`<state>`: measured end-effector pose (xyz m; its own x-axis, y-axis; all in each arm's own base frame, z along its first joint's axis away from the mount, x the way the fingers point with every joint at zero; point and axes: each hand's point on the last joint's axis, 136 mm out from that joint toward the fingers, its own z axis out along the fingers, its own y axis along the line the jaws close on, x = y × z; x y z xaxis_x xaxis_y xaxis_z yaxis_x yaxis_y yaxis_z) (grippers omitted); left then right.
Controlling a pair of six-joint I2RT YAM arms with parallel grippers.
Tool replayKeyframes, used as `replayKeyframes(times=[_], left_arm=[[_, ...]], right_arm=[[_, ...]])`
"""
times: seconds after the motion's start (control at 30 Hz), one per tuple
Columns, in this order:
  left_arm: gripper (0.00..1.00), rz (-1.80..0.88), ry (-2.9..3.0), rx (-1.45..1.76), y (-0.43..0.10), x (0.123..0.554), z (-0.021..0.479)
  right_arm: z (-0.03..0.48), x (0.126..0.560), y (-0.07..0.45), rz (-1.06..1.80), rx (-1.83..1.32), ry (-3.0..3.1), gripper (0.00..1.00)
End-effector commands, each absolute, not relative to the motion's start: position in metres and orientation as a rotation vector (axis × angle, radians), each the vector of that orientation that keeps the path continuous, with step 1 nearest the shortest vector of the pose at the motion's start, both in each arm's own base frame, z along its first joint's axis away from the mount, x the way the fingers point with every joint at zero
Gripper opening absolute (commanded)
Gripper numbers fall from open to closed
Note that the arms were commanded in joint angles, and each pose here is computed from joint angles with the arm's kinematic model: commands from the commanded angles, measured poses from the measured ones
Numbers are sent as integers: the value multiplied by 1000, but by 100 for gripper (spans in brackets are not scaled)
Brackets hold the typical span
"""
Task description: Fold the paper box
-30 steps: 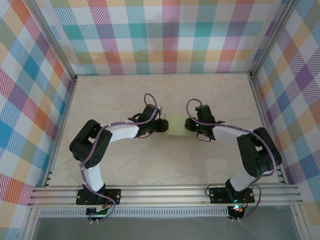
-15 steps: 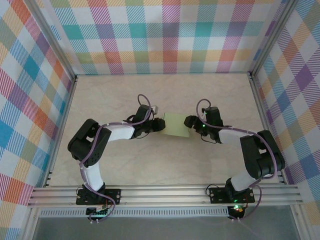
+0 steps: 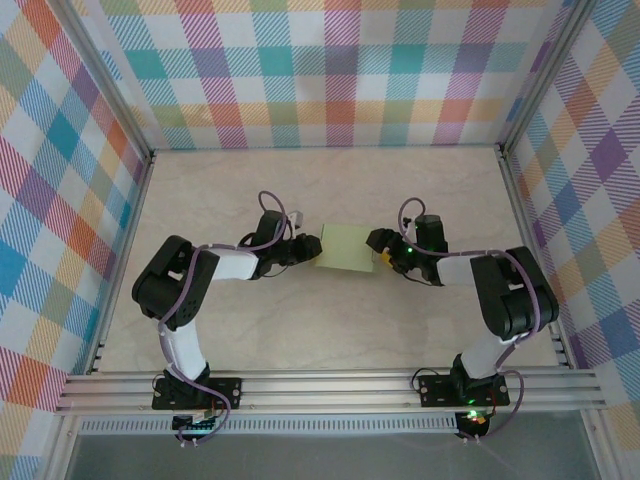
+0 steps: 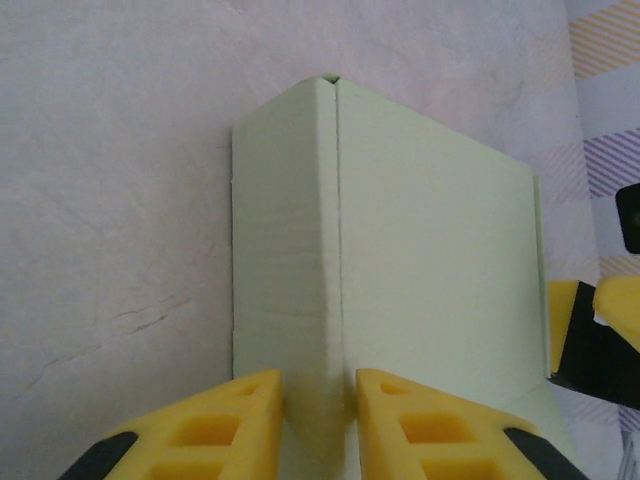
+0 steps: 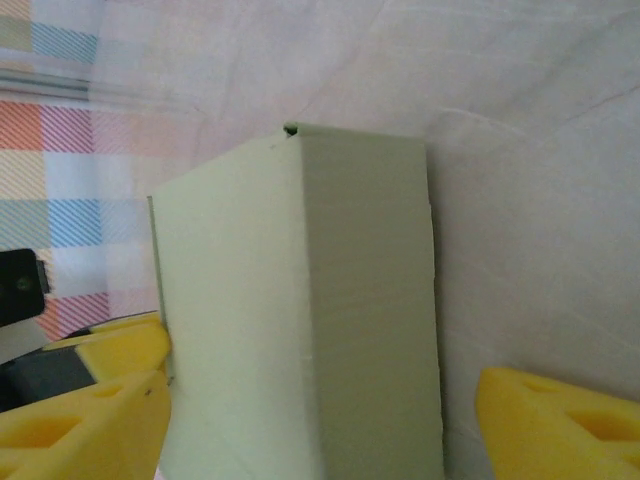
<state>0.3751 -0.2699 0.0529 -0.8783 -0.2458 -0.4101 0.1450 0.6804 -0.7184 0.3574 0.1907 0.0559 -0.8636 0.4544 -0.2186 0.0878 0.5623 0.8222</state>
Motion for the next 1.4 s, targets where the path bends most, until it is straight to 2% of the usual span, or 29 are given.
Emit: replayKeyframes(times=[0.0, 0.47, 0.73, 1.1, 1.33, 1.37], left_arm=[[24, -1101, 2470, -154, -258, 368, 30], [22, -1177, 2454, -224, -247, 371, 25], [23, -1171, 2459, -215, -247, 371, 25], [37, -1116, 2429, -174, -243, 374, 39], [48, -1044, 2266, -2, -238, 380, 84], [53, -1015, 2235, 32, -236, 382, 95]], right_arm=[[60, 358, 202, 1346, 417, 2382, 80], [75, 362, 221, 1549, 349, 2323, 78], [82, 364, 227, 1618, 355, 2309, 60], [91, 363, 228, 1651, 360, 2298, 42], [100, 362, 227, 1648, 354, 2294, 40], [102, 362, 226, 1645, 355, 2293, 40]])
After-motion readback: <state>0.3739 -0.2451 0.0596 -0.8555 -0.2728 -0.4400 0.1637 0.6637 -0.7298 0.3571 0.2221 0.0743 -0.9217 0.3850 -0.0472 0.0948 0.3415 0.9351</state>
